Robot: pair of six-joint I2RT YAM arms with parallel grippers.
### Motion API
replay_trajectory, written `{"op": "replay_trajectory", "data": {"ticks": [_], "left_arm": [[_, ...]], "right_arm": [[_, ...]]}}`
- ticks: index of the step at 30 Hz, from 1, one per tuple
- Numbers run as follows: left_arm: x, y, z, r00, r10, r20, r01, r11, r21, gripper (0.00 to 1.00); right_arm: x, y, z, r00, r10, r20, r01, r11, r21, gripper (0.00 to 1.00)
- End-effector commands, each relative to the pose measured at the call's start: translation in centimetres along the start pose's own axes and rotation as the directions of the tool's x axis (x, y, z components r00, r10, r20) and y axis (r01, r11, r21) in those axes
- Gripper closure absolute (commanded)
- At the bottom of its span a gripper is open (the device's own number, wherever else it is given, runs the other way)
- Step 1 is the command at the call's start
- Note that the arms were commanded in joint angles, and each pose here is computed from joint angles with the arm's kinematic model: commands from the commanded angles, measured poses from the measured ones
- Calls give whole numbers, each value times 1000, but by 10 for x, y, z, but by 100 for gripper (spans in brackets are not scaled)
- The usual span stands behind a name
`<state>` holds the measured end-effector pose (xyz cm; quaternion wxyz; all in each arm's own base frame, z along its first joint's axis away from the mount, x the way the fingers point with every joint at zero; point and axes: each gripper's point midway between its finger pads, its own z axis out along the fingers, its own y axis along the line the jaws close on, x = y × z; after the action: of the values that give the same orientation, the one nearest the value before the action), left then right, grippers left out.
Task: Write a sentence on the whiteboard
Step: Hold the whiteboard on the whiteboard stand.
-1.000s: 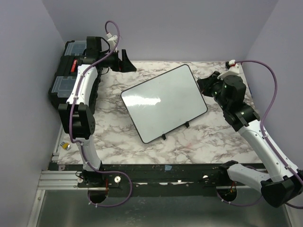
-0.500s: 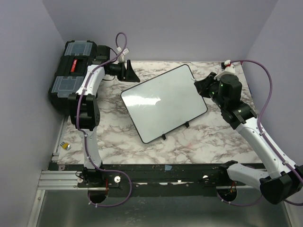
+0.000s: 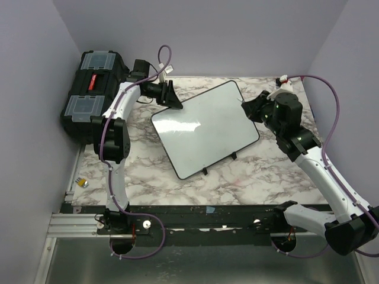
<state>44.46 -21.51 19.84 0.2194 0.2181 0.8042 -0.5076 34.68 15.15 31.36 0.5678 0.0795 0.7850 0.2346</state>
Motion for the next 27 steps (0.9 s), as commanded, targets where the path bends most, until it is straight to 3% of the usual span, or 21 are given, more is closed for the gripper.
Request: {"op": "replay_trajectory", "data": {"ticks": [1, 4, 6, 16, 21, 27], "left_arm": [[4, -3, 6, 1000, -1, -19, 2, 999, 46, 55], [6, -5, 8, 1000, -6, -30, 7, 999, 50, 58], [7, -7, 9, 999, -9, -38, 11, 998, 55, 65], [8, -21, 8, 999, 23, -43, -21, 999, 46, 89], [7, -30, 7, 998, 57, -39, -56, 998, 28, 100], [4, -39, 6, 994, 108, -32, -109, 994, -27, 100]], "right_arm": [[5, 19, -4, 999, -37, -34, 33, 994, -108, 99], [13, 40, -7, 996, -63, -65, 46, 970, -237, 99], [17, 49, -8, 994, -74, -84, 46, 955, -294, 99], [31, 54, 0, 984, -87, -153, 33, 946, -322, 99], [40, 67, -4, 973, -126, -194, 36, 911, -411, 100], [44, 72, -7, 962, -157, -222, 44, 896, -442, 99]]}}
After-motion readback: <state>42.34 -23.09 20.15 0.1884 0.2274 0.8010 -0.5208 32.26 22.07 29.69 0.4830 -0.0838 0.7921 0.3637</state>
